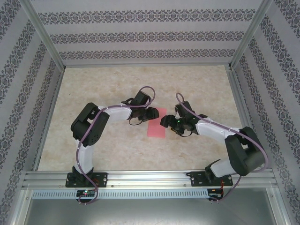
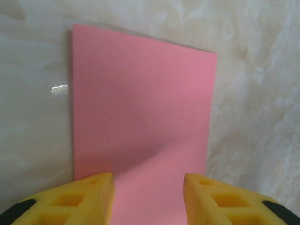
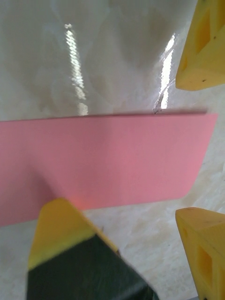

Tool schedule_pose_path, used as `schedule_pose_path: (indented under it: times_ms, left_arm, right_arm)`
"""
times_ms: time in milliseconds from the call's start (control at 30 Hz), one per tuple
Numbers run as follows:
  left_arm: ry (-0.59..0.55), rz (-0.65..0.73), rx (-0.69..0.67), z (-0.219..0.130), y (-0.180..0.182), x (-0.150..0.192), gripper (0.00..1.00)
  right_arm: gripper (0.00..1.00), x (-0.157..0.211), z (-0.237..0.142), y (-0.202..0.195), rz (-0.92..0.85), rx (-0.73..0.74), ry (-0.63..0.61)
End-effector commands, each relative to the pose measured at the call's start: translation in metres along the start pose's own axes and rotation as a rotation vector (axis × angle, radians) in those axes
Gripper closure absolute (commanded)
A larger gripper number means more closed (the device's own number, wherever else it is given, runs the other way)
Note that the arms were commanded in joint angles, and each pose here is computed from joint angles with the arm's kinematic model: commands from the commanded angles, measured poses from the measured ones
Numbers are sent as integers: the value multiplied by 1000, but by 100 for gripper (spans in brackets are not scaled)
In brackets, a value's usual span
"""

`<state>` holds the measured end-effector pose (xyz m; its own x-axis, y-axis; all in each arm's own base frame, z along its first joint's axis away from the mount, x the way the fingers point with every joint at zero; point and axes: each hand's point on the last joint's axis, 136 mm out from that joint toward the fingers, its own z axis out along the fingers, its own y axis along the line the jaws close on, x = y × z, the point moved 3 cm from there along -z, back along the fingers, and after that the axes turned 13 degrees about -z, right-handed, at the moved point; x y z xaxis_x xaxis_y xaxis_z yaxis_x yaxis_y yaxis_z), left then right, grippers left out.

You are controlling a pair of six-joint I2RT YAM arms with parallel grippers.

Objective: Fold a paper plane with a square sheet of paper (pick it up from the middle)

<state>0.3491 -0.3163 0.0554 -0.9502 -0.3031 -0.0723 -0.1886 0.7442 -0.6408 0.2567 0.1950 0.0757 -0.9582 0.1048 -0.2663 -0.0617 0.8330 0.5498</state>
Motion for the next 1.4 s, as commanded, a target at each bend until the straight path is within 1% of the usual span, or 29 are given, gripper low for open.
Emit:
schedule_pose_path:
  times_ms: [0,133,233,467,700,900,1000,1133,1267,1367]
  left_arm:
    - [10,-41,-111,6,22,5,55]
    - [16,-78,-141,7,34,6,55]
    - [31,-109,-130,9,39,7,55]
    - [39,-115,-131,11,42,8,55]
    - [40,-121,-135,11,45,10,55]
    - [41,-130,-134,13,46,10,56]
    - [38,-135,-138,11,48,11,56]
    - [35,-139,-140,9,50,12,56]
    - [36,-142,-139,9,52,13,57]
    - [36,-143,-141,8,53,14,57]
  right_arm:
    - [34,3,6,5,21,-9,27]
    - [34,7,10,5,28,-3,48]
    - [34,9,13,9,27,-22,61]
    - [35,17,22,15,28,-24,105]
    - [37,26,23,25,42,-89,120]
    - [40,27,20,31,74,-163,86]
    - [42,25,16,33,80,-183,50]
    - [42,21,9,39,70,-232,2]
    - [43,18,4,40,64,-248,-33]
    - [47,16,2,34,79,-227,-53]
